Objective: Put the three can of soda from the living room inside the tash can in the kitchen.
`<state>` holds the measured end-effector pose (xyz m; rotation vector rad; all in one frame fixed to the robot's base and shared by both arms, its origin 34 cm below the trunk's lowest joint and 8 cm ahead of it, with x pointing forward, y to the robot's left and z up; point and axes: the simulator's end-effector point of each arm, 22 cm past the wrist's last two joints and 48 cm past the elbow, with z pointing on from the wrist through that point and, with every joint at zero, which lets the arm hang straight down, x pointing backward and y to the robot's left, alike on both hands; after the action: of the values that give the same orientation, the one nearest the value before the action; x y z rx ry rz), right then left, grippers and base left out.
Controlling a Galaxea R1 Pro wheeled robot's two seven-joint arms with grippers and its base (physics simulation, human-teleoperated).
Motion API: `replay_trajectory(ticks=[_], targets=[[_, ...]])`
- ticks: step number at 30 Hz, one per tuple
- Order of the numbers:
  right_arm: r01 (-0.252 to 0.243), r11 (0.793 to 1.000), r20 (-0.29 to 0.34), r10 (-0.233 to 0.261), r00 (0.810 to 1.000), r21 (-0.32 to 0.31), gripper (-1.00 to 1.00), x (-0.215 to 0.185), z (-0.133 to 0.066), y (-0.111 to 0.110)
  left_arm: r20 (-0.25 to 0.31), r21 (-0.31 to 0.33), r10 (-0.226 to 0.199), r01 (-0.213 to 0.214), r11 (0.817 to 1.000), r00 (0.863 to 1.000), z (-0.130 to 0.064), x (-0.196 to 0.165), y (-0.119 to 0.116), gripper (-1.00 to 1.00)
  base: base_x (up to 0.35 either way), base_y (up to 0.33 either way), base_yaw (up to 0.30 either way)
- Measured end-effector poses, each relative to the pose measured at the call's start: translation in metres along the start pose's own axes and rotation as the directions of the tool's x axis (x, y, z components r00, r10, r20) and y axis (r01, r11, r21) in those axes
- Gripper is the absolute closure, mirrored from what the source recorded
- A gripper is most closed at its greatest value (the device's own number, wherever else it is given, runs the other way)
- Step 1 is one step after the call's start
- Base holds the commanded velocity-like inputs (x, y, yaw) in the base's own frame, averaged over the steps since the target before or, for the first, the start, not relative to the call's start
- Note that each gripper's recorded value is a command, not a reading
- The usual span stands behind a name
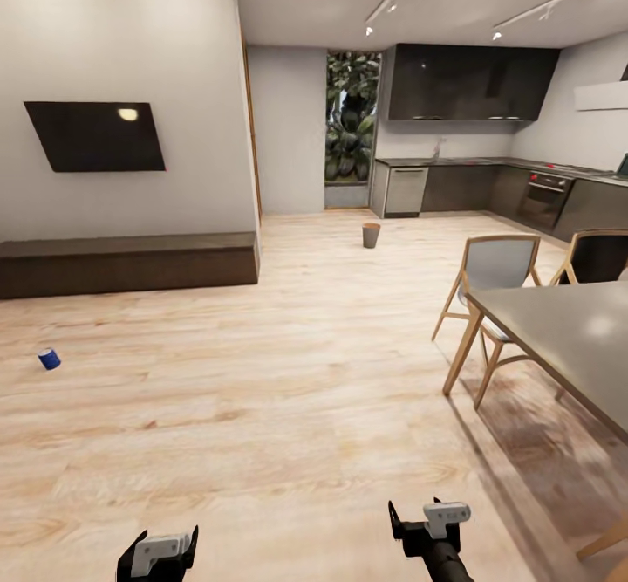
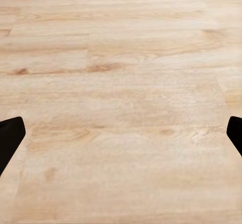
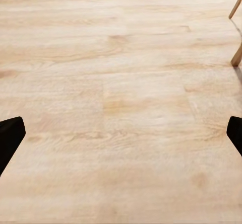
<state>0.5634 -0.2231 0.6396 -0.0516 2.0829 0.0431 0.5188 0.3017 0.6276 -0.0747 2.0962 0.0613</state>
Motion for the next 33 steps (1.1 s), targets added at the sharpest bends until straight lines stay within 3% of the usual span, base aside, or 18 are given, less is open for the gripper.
replay_trajectory(ticks=[33], targets=[[0.000,1.000,-0.004,0.000,1.000,-0.001,-1.00,0.0018,-0.0002,0.0003,0.000,-0.001,0.000,0.000,1.000,1.000,0.0000,0.0000,0.0001,-1.00,0.320,0.000,0.000]])
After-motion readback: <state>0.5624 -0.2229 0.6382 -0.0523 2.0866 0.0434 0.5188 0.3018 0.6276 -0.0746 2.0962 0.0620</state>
